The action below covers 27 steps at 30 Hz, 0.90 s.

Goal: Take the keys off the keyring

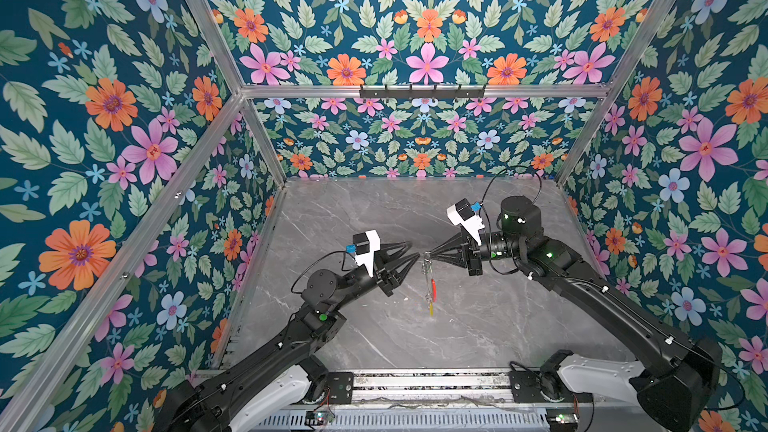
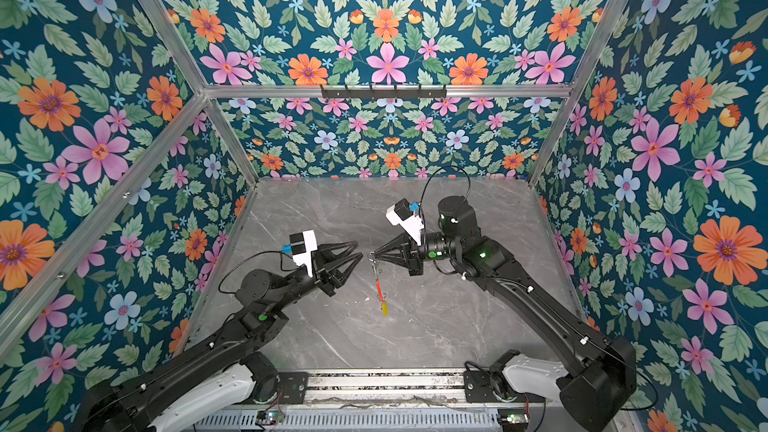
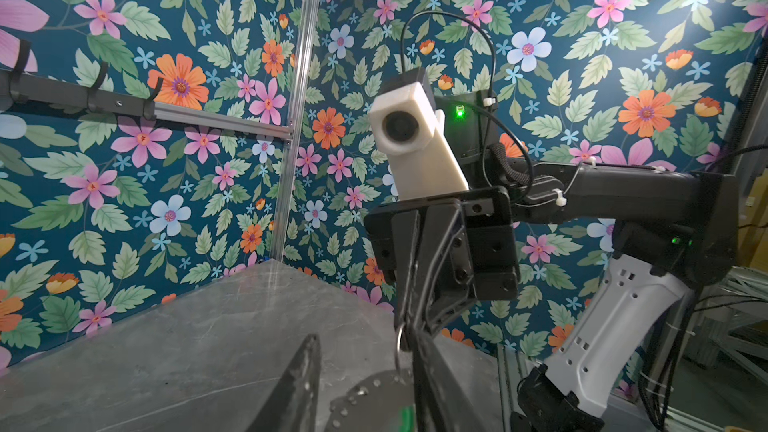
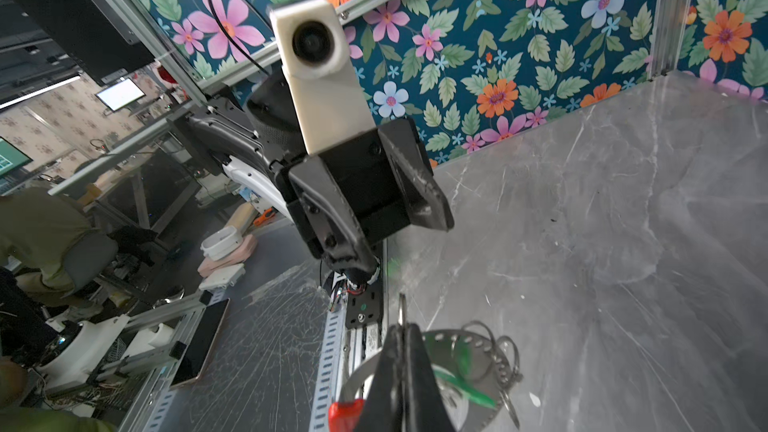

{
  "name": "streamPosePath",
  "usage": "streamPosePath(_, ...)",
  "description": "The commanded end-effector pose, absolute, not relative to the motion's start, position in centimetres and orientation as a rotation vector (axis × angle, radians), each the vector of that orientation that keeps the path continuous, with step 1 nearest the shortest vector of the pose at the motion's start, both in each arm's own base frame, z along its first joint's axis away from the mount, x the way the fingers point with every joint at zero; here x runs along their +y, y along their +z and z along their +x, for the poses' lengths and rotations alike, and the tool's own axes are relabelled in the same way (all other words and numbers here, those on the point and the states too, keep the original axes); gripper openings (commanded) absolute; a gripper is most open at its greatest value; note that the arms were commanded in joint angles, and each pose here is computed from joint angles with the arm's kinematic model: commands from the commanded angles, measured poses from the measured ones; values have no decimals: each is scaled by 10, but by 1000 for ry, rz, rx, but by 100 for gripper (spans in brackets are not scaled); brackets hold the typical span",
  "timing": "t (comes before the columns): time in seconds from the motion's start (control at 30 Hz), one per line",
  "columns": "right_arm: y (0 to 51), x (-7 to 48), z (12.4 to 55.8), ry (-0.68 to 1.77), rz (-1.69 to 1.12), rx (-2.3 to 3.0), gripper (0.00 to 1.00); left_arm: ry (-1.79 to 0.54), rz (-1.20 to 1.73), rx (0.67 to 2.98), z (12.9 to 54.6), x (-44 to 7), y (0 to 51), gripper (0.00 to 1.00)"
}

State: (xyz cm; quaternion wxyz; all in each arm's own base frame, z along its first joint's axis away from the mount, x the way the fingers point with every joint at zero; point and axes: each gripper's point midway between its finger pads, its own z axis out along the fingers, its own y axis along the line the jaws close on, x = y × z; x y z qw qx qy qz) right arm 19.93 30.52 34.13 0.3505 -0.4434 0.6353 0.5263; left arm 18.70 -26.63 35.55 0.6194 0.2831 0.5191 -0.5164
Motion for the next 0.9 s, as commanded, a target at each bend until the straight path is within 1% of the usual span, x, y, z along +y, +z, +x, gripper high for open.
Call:
streamPosePath(0.0, 329, 301, 196, 1308, -1210, 1686, 0, -1277, 764, 1259, 177, -282, 344, 38)
streamPosePath(0.03, 329, 301, 195, 1305, -1217, 1684, 0, -1292, 774, 1269, 177, -285, 343, 38)
streamPosePath(0.17, 330, 300, 197, 1273, -1219, 1686, 0, -1346, 821, 1278, 174, -293, 342, 26)
streamPosePath(0.2, 329, 299, 197, 1264, -1221, 1690, 0, -1354, 825, 1278, 173, -294, 343, 24)
streamPosePath(0.47, 333, 296, 199, 1231, -1223, 1675, 0, -1374, 840, 1308, 174, -296, 341, 22)
streamPosePath(0.63, 334, 295, 198, 1230, -1222, 1664, 0, -1394, 857, 1314, 172, -298, 339, 15)
streamPosePath(0.77, 337, 294, 196, 1240, -1228, 1652, 0, -1420, 871, 1300, 170, -299, 340, 14)
streamPosePath(0.87, 336, 294, 195, 1241, -1228, 1653, 0, -1433, 870, 1283, 168, -298, 343, 8)
